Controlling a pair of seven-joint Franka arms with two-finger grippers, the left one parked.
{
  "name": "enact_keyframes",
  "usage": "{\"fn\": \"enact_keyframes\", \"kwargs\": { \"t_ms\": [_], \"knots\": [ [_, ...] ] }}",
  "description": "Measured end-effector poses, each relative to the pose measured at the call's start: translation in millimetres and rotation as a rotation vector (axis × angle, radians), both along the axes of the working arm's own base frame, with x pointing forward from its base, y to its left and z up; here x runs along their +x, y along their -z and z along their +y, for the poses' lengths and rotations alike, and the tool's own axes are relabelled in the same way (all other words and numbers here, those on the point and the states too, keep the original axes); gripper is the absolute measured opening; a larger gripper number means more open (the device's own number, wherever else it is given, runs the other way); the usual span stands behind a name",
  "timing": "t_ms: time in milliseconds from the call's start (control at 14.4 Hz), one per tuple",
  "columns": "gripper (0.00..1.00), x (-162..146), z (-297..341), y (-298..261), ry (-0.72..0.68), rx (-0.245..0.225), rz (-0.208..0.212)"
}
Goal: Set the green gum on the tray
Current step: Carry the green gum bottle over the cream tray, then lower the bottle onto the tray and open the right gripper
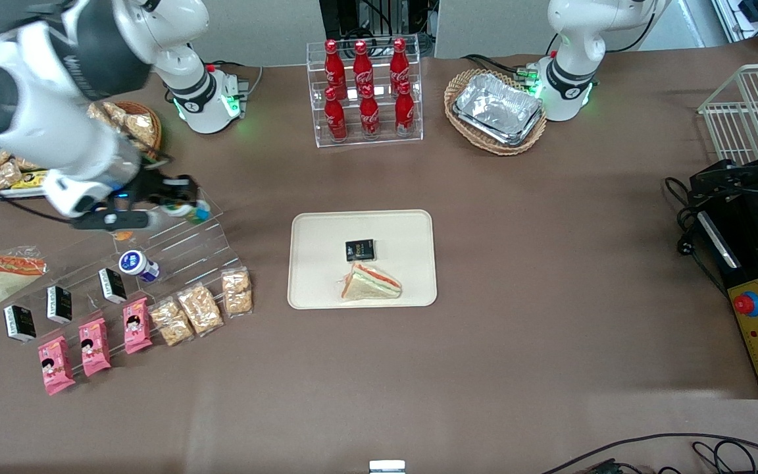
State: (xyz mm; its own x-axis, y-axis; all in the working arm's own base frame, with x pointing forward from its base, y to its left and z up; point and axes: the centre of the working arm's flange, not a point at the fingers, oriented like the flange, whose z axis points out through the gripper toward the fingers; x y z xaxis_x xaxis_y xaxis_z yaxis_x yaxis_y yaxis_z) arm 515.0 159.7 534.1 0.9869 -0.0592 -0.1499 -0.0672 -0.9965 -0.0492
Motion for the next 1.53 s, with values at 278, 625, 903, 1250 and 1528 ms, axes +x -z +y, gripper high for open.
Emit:
{"fn": "enact_keyframes", "kwargs": {
  "t_ms": [278, 625, 903, 1250, 1528],
  "knots": [
    [0.59, -19, 72, 40, 0.061, -0.023, -0.011],
    [0.59, -53, 124, 122, 0.076, -0.026, -0.047],
    [0.59, -76, 148, 177, 0.07, -0.028, -0.066],
    [0.59, -74, 161, 238, 0.066, -0.02, -0.102],
    [0.59, -72, 166, 271, 0.064, -0.021, -0.115]
  ]
}}
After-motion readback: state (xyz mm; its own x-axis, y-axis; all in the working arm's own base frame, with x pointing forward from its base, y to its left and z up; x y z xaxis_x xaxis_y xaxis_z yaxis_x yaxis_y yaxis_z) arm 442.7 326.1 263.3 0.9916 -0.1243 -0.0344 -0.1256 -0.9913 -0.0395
